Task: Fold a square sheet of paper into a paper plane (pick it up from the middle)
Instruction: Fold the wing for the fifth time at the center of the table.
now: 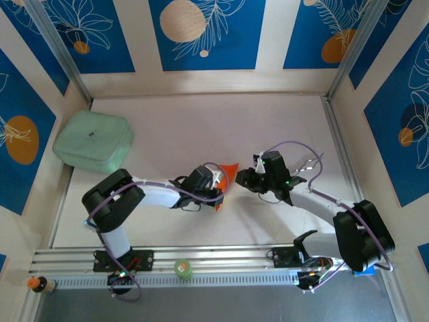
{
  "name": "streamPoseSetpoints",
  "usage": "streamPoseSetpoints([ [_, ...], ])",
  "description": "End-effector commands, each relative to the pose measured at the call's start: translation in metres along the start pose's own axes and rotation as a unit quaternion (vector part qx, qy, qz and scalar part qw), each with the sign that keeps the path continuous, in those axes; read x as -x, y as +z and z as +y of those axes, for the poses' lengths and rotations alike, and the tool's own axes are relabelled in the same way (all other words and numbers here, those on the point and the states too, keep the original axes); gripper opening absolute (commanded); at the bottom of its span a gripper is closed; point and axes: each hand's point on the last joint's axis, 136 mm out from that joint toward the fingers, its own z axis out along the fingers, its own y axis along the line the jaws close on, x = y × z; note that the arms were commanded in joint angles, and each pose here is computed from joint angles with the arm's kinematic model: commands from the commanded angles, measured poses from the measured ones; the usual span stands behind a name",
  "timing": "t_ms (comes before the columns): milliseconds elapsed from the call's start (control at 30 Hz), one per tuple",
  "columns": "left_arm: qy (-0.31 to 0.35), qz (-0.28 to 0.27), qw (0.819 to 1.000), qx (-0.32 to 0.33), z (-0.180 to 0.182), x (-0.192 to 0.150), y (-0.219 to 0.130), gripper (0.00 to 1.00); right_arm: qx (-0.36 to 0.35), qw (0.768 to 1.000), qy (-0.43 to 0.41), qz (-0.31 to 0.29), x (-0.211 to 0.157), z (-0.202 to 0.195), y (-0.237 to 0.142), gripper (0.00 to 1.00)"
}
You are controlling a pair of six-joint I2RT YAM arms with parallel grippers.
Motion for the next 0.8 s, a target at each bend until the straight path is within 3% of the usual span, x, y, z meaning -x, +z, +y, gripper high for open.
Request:
streamPoseSetpoints([
  [0, -0.058, 0.056, 0.996, -0.032, 0.015, -0.032, 0.010, 0.05, 0.036, 0.998, -0.027, 0.040, -0.005, 0.015, 0.004, 0.24],
  [167, -0.072, 0.059, 0.995, -0.045, 0.017, -0.032, 0.011, 0.02, 0.068, 0.994, -0.022, 0.082, -0.018, 0.018, 0.018, 0.15],
  [767, -0.126, 0.033, 0.987, -0.097, 0.022, -0.028, 0.002, 0.00, 0.089, 0.986, -0.023, 0.137, -0.019, 0.023, 0.051, 0.09],
])
